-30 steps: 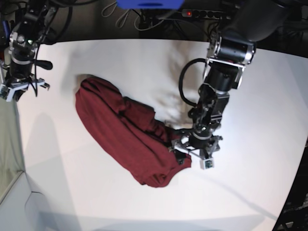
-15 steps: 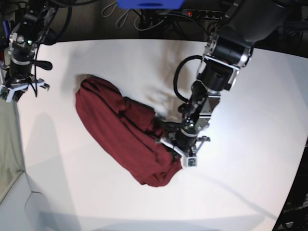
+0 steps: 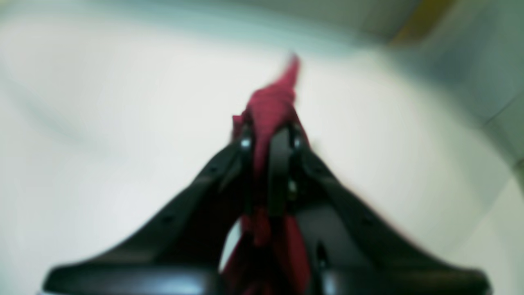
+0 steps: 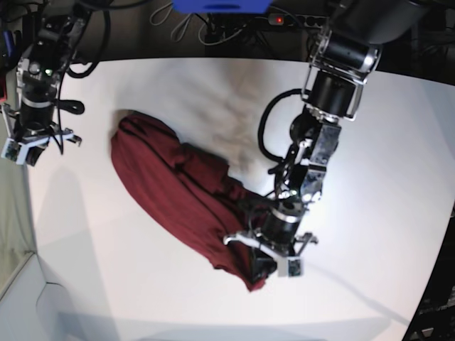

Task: Layout the t-shirt on the table in an organized manner, then fold the t-shirt properly
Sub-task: 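Release the shirt and reposition the left gripper over the bunched fabric, then grasp the bunched shirt with the left gripper and pull it outward, then lower both grippers onto the shirt and pinch separate edges, then lift the shirt with the right gripper, left gripper releasing, then swing the held shirt with the right gripper and lay it down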

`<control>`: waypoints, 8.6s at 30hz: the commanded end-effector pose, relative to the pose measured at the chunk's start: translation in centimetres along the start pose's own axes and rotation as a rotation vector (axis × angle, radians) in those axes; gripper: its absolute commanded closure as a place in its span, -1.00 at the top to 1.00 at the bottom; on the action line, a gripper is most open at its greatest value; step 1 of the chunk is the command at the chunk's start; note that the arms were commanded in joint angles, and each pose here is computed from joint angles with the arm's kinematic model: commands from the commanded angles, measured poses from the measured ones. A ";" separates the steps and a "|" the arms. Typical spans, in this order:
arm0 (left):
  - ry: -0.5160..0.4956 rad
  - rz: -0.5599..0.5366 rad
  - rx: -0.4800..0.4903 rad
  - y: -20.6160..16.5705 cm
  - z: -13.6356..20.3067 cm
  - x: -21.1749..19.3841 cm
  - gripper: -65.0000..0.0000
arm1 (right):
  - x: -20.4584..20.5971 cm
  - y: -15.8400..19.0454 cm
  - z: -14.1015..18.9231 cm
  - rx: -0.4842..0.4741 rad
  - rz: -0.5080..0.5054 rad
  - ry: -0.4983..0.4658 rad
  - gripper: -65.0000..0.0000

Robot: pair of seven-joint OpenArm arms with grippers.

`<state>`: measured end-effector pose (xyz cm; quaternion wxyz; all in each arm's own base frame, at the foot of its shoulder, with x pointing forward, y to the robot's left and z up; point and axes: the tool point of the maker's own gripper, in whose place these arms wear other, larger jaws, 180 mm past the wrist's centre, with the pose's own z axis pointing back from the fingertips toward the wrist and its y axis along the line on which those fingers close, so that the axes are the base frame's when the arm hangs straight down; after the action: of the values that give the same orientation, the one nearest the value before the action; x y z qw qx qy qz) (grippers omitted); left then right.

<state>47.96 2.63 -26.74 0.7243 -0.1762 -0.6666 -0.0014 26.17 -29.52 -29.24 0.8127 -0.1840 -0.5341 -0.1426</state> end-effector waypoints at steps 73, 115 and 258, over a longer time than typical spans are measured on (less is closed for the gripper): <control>0.443 -0.159 -0.195 -4.3 8.6 -13.7 0.41 | -7.9 5.6 -4.8 0.155 0.077 0.210 -0.41; 0.467 -0.120 0.037 5.3 6.7 -13.5 0.41 | -6.0 20.7 7.9 0.658 0.152 0.176 -0.42; -0.012 -0.162 0.792 31.7 26.9 13.0 0.42 | -2.1 41.6 27.1 1.427 0.371 -0.106 -1.00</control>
<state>30.54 42.02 -22.95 0.7483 0.1609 -0.6086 0.2091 20.53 19.05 -29.85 0.7384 0.2776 -0.4664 0.4001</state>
